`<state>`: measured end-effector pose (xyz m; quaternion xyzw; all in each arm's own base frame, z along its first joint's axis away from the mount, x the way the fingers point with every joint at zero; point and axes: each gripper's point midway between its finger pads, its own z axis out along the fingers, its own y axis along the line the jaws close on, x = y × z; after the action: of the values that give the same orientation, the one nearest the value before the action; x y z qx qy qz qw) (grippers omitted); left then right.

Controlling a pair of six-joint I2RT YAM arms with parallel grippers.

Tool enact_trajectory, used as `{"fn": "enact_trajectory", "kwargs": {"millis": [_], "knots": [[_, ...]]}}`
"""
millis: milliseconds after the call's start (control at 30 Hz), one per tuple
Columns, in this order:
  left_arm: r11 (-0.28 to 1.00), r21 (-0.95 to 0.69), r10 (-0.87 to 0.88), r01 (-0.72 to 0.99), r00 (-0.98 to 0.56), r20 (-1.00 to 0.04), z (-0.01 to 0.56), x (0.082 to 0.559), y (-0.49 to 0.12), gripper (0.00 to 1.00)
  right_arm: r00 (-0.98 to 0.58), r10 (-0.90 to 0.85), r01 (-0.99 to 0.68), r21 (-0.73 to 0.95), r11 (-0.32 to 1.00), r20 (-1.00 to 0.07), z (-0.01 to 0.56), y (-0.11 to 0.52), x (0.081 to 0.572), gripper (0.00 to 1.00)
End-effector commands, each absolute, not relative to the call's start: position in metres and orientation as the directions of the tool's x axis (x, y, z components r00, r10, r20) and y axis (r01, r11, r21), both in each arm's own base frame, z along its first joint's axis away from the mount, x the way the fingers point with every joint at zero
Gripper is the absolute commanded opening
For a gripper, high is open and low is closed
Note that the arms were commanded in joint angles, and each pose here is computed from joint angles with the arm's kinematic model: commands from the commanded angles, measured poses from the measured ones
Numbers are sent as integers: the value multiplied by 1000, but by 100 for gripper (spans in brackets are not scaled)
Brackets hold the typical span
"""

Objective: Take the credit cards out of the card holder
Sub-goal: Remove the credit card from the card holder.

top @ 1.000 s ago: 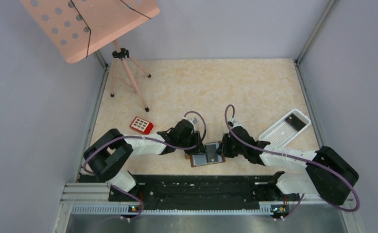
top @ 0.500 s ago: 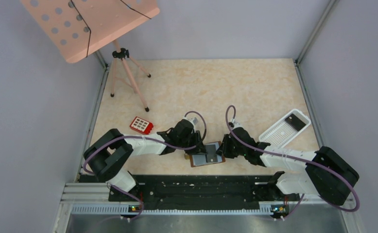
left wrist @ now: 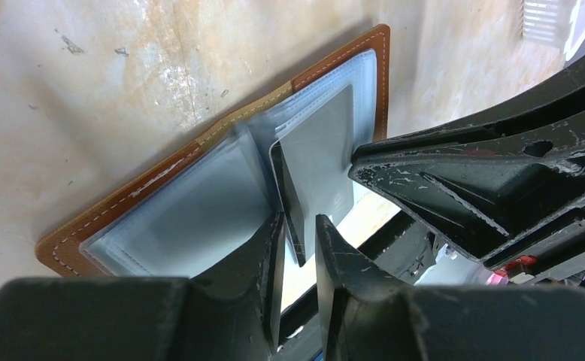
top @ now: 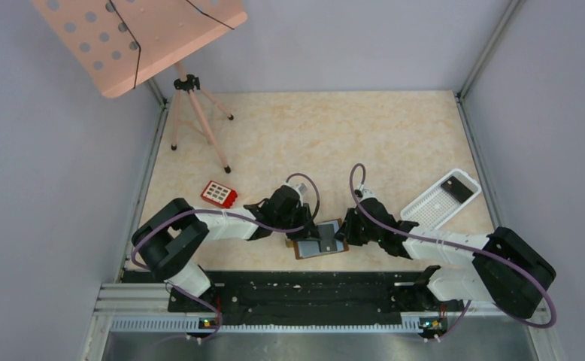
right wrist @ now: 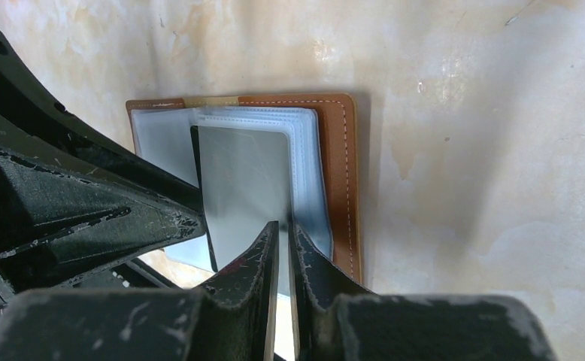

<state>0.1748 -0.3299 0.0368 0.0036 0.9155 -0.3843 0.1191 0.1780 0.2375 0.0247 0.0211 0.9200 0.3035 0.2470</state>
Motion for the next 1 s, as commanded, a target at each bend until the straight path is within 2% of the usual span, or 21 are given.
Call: {"fn": "enact_trajectory", "kwargs": {"millis": [0, 167, 400, 467, 667, 967], "knots": [[645, -754, -78, 123, -971, -226, 49, 174, -343, 24, -885, 183, -97, 552, 828, -429, 14, 231, 173, 10], [620, -776, -83, 117, -973, -213, 52, 173, -347, 15, -888, 183, -93, 553, 828, -423, 12, 230, 171, 9], [573, -812, -99, 112, -974, -205, 59, 172, -353, 12, -888, 189, -86, 557, 826, -418, 10, 228, 168, 9], [567, -816, -100, 115, -973, -207, 60, 173, -354, 13, -888, 194, -83, 560, 825, -417, 9, 227, 168, 9], [582, -807, -107, 105, -973, -204, 51, 175, -355, 26, -887, 199, -82, 567, 820, -417, 10, 227, 167, 9], [596, -796, -106, 104, -973, -206, 44, 175, -357, 28, -888, 200, -85, 576, 813, -414, 12, 229, 166, 9]]}}
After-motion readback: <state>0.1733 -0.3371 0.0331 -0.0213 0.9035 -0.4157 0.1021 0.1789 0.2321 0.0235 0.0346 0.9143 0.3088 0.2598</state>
